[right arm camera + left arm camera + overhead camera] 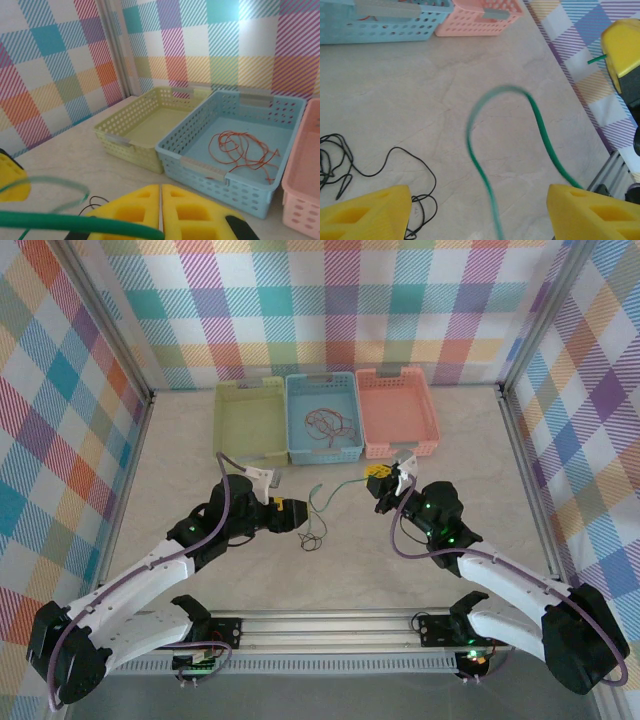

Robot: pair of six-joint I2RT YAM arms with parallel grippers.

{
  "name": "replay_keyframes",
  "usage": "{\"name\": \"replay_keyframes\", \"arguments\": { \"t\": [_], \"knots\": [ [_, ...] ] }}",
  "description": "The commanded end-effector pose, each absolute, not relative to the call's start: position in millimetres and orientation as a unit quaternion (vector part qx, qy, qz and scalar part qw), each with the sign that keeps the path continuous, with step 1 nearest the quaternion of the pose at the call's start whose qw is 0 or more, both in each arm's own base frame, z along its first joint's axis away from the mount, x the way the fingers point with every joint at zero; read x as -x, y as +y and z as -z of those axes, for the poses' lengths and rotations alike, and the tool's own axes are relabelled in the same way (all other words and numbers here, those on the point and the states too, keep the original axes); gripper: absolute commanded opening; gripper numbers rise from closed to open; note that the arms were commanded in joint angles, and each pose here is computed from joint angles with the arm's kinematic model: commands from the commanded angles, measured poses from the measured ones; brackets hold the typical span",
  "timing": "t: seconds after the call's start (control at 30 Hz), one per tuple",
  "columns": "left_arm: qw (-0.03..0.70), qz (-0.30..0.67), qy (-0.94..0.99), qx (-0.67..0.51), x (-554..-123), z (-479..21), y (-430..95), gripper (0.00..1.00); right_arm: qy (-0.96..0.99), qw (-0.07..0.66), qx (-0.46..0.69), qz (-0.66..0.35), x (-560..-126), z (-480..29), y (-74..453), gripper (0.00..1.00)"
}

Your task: Untangle the cables

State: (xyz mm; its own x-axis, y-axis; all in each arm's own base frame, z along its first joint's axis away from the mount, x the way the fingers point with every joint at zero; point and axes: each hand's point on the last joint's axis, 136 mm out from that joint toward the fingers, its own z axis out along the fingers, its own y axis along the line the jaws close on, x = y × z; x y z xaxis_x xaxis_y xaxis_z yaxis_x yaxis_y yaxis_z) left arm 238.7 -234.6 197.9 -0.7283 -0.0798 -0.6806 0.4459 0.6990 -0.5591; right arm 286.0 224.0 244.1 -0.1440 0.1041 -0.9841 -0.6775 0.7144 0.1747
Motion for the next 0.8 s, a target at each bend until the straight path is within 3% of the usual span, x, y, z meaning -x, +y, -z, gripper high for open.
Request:
{"name": "replay_keyframes", "arguments": {
  "t": [0.0, 0.77],
  "knots": [
    [0.338, 0.394, 0.846, -0.125, -236, -192, -245, 0.72, 0.681, 0.606, 0.203, -0.358, -280, -261, 230, 0.0],
    [0.266, 0.454, 0.84, -0.134, -225, -168, -272, 0.65, 0.68, 0.592, 0.165, -0.399, -287, -265, 224, 0.0]
  ]
}}
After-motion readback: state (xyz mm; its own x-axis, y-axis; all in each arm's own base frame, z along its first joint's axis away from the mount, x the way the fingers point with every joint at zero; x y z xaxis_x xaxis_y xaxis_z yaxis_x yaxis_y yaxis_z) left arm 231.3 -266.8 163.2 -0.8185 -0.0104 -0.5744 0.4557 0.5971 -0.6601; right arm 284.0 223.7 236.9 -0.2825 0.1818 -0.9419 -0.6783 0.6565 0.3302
